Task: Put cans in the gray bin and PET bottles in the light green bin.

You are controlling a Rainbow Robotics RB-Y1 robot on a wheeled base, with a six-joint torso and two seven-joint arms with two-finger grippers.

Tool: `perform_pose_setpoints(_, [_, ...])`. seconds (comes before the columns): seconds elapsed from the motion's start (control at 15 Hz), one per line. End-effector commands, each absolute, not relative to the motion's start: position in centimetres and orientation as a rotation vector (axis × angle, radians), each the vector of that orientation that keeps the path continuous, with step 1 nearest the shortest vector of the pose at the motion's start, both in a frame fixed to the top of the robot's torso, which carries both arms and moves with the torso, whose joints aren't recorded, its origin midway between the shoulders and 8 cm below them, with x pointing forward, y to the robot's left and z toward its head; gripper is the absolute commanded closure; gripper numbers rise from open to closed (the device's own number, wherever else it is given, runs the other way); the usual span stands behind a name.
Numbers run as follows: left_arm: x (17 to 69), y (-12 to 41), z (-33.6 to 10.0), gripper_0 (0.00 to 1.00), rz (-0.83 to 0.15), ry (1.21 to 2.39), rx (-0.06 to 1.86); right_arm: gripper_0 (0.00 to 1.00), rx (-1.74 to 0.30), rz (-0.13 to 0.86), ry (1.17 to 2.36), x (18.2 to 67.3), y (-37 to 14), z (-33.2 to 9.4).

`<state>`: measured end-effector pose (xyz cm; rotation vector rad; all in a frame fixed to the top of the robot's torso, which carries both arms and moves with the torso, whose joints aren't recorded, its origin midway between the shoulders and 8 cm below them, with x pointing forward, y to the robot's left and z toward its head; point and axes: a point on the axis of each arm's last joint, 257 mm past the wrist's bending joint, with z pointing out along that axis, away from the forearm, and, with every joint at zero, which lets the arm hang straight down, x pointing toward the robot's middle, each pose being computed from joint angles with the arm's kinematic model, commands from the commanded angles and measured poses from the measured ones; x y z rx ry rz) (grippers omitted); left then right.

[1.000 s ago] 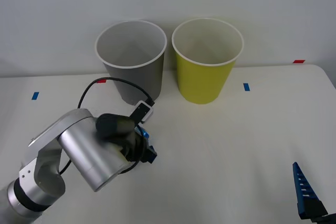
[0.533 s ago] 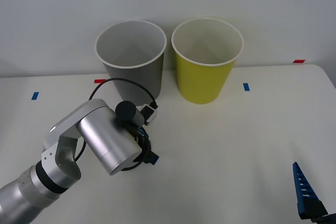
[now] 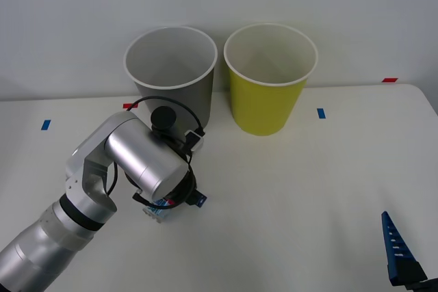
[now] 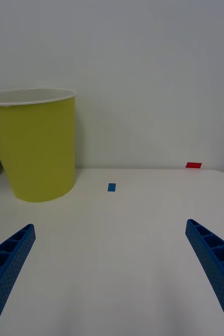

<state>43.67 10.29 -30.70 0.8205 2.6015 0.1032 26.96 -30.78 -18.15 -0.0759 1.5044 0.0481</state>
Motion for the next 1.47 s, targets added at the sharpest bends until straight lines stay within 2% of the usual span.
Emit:
perform_pose_setpoints(0.07, [43.9,10.7,-31.2,0.00,0.119,2.627,0.819,0.00,-0.076,0.048,1.504,27.0,-30.8,-18.1])
perform_pose_setpoints(0.33, [44.1,11.2,-31.9,0.02,0.133,2.654,0.822,0.00,-0.076,0.048,1.504,27.0,-30.8,-18.1])
perform_pose_setpoints(0.4, [44.2,11.1,-31.9,0.30,0.118,2.659,0.815,0.00,-0.076,0.048,1.504,27.0,-30.8,-18.1])
perform_pose_setpoints(0.47, [43.9,10.8,-31.9,0.75,0.091,2.667,0.815,0.00,-0.076,0.048,1.504,27.0,-30.8,-18.1])
perform_pose_setpoints(0.53, [43.9,10.8,-31.8,0.91,0.077,2.670,0.810,0.00,-0.076,0.048,1.504,27.0,-30.8,-18.1])
perform_pose_setpoints(0.73, [43.9,10.9,-31.8,0.96,0.074,2.672,0.807,0.00,-0.076,0.048,1.504,27.0,-30.8,-18.1])
perform_pose_setpoints(1.07, [43.9,10.5,-31.6,0.97,0.063,2.668,0.790,0.00,-0.076,0.048,1.504,27.0,-30.8,-18.1])
perform_pose_setpoints(1.33, [43.4,9.6,-30.4,0.97,0.055,2.609,0.774,0.00,-0.076,0.048,1.504,27.0,-30.8,-18.1])
perform_pose_setpoints(1.47, [43.3,8.9,-28.9,0.97,0.053,2.538,0.771,0.00,-0.076,0.048,1.504,27.0,-30.8,-18.1])
